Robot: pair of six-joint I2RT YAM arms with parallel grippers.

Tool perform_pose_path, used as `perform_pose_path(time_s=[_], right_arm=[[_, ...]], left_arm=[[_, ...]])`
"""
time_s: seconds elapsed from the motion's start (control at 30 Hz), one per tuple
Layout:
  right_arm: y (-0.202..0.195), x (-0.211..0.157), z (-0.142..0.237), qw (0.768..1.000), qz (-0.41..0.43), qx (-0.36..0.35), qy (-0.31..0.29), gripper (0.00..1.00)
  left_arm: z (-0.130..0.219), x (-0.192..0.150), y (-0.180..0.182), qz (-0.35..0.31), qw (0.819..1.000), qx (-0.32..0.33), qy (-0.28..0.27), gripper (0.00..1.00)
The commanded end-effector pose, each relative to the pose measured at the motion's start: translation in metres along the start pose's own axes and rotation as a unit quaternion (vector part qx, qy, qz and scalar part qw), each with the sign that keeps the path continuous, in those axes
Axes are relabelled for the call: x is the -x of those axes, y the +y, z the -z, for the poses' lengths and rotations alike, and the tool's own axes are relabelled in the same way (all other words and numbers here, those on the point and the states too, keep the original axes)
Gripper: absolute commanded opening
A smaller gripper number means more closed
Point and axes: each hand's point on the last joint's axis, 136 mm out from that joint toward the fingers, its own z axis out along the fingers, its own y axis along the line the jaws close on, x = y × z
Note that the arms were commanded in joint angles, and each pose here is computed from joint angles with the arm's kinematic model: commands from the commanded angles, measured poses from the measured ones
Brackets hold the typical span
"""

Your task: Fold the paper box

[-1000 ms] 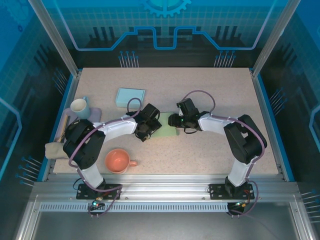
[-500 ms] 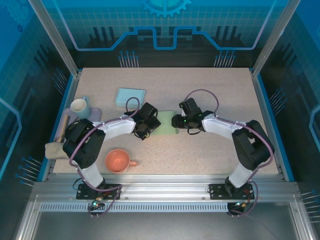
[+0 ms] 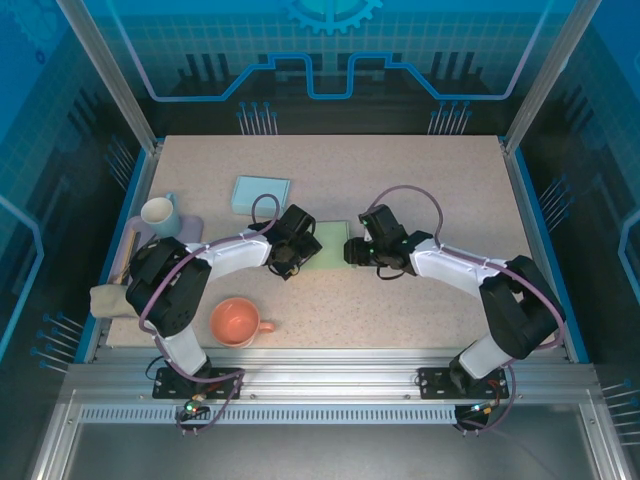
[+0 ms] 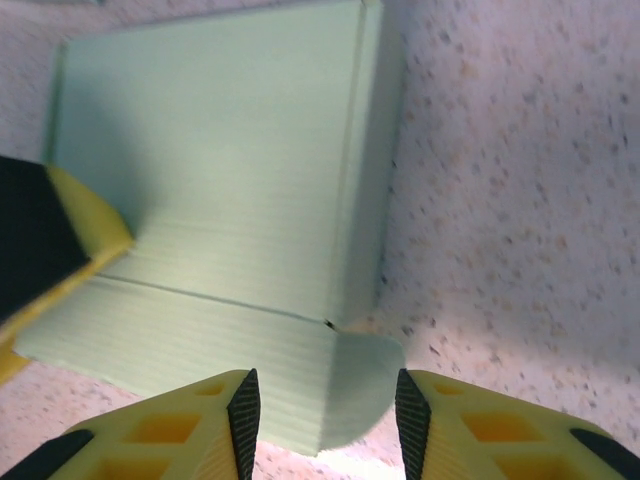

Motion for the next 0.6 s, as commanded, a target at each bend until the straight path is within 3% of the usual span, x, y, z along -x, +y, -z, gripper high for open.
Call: perform_pose_path(time_s=[0.0, 0.57], right_arm=[[-0.002, -0.008, 0.000, 1.000, -0.013, -0.001, -0.001, 0.43], [0.012, -0.023, -0.020, 0.998, -0.030, 0.053, 0.020, 0.40]], left_arm=[[-0.014, -0.004, 0.041, -0.005, 0.997, 0.074, 0.009, 0.77], [-0.015, -0.004, 0.042, -0.008, 0.997, 0.075, 0.010, 0.77]])
